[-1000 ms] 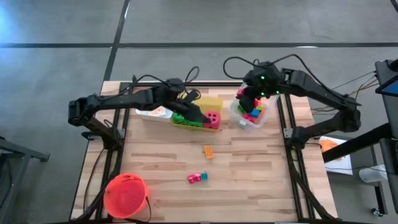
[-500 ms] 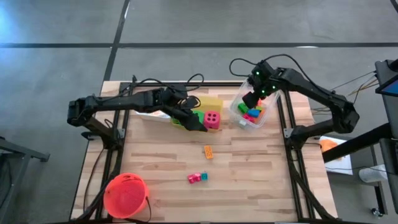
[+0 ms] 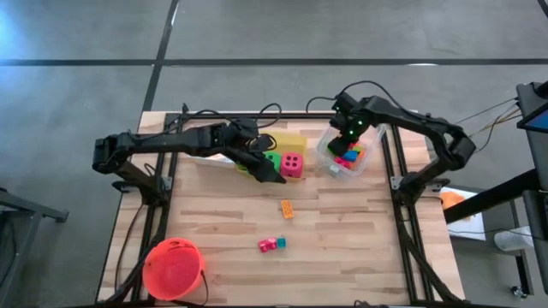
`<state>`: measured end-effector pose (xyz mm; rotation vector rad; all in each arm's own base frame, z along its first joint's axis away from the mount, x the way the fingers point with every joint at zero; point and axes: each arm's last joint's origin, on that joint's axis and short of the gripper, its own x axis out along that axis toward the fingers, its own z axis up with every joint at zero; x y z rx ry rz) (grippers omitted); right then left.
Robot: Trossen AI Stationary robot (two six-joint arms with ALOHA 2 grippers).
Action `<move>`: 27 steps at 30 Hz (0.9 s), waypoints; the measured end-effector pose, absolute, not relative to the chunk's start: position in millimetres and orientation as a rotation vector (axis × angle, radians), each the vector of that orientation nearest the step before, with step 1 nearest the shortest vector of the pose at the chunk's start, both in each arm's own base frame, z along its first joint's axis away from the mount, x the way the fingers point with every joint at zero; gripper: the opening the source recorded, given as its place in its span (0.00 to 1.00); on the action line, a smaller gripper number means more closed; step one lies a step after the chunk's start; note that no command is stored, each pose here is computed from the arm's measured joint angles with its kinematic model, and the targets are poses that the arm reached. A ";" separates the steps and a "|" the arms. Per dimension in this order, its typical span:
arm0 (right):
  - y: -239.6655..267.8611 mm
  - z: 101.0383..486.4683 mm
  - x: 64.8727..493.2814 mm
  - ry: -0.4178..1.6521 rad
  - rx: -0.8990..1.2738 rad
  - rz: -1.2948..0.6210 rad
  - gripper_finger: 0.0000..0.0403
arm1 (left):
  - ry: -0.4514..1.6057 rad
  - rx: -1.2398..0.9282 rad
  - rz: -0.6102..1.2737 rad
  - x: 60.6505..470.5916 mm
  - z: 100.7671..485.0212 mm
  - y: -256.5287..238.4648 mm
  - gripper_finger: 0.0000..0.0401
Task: Pick & Place Toys
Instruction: Put the red game piece into the transparent bin
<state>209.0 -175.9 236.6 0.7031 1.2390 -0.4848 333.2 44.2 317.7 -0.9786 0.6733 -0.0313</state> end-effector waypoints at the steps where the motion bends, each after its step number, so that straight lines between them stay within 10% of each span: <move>1: -176.8 233.2 209.7 1.242 0.699 -0.483 0.33 | 0.674 -0.977 -0.033 333.3 317.7 43.3 0.87; 27: -184.5 175.1 200.5 1.290 0.820 -0.555 0.33 | 0.681 -0.966 -0.042 333.8 317.1 39.1 0.87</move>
